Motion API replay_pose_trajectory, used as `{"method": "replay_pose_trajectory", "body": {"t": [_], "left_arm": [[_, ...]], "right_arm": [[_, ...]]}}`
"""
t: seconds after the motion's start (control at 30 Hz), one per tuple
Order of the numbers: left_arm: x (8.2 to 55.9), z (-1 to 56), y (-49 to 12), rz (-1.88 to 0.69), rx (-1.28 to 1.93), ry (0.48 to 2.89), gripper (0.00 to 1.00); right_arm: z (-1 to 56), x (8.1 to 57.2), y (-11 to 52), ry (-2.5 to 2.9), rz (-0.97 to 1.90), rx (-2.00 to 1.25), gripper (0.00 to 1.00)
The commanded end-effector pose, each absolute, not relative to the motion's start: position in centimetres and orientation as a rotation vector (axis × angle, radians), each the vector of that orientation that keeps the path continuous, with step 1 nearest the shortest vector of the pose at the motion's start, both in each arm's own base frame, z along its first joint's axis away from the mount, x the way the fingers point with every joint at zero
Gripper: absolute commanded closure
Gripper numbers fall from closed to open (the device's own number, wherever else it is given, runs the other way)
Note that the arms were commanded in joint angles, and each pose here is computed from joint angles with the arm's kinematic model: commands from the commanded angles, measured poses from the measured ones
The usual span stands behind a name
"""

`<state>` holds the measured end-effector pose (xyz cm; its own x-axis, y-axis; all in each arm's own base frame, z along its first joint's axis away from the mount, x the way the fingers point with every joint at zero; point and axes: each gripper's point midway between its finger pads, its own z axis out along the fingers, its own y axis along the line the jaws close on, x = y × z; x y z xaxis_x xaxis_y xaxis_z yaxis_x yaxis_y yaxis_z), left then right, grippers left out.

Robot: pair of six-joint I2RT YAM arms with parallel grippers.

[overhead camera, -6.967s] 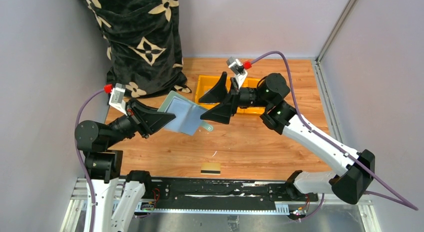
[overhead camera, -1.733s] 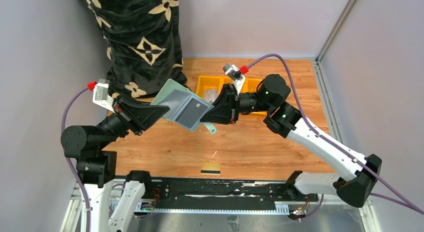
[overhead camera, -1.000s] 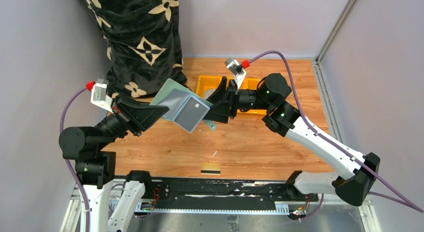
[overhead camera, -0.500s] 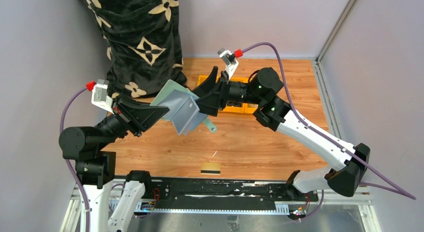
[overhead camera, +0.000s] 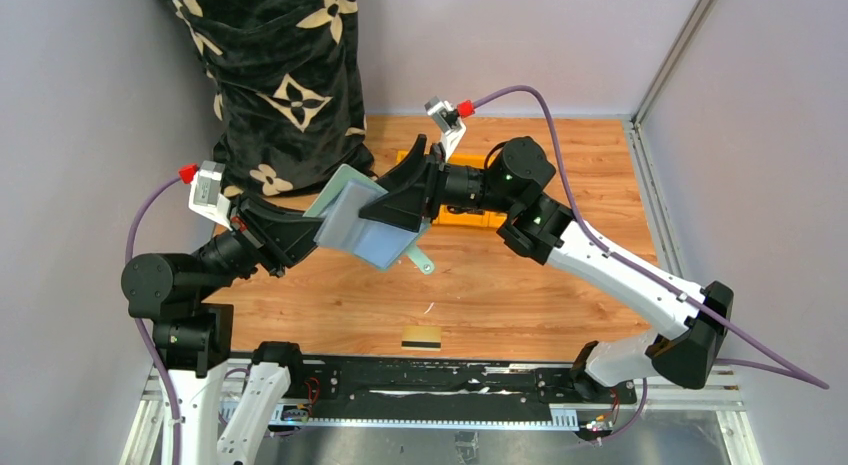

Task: Take the credit cards out of the card holder
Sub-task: Remove the credit card from the card holder.

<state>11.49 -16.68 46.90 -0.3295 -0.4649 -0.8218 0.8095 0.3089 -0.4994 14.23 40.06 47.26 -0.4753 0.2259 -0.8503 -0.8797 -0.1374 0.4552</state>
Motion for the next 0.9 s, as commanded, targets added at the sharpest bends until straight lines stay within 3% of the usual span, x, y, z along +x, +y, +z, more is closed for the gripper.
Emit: {"method": "replay_pose_trajectory", "body": {"t": [0.0,0.13,0.33,0.43,0.5,0.57,0.87], "left_arm": [[10.6,47.1,-16.8,-1.343,0.377,1.354,1.00],[10.5,47.5,-16.7,-1.335,0.374,1.341,1.00],[11.1,47.9,-16.3,-1.316,0.326,1.335,1.00],[11.2,48.0,-16.3,-1.328,0.307,1.339,0.92],[11.3,48.2,-16.3,-1.342,0.298,1.342,0.82],[11.3,48.5,-16.4,-1.356,0.289,1.346,0.78],[10.2,49.2,-16.8,-1.414,0.330,1.349,0.81]], "right_arm": [[48.5,13.7,39.8,1.256,1.714,-0.798,0.40],[47.8,13.2,39.6,1.265,1.717,-0.829,0.75],[46.7,12.2,38.8,1.257,1.715,-0.875,0.88],[46.4,11.7,38.2,1.239,1.705,-0.893,0.96],[46.4,11.5,37.9,1.228,1.699,-0.904,1.00],[46.3,11.3,37.7,1.225,1.692,-0.911,1.00],[46.4,11.4,37.1,1.215,1.674,-0.924,1.00]]}}
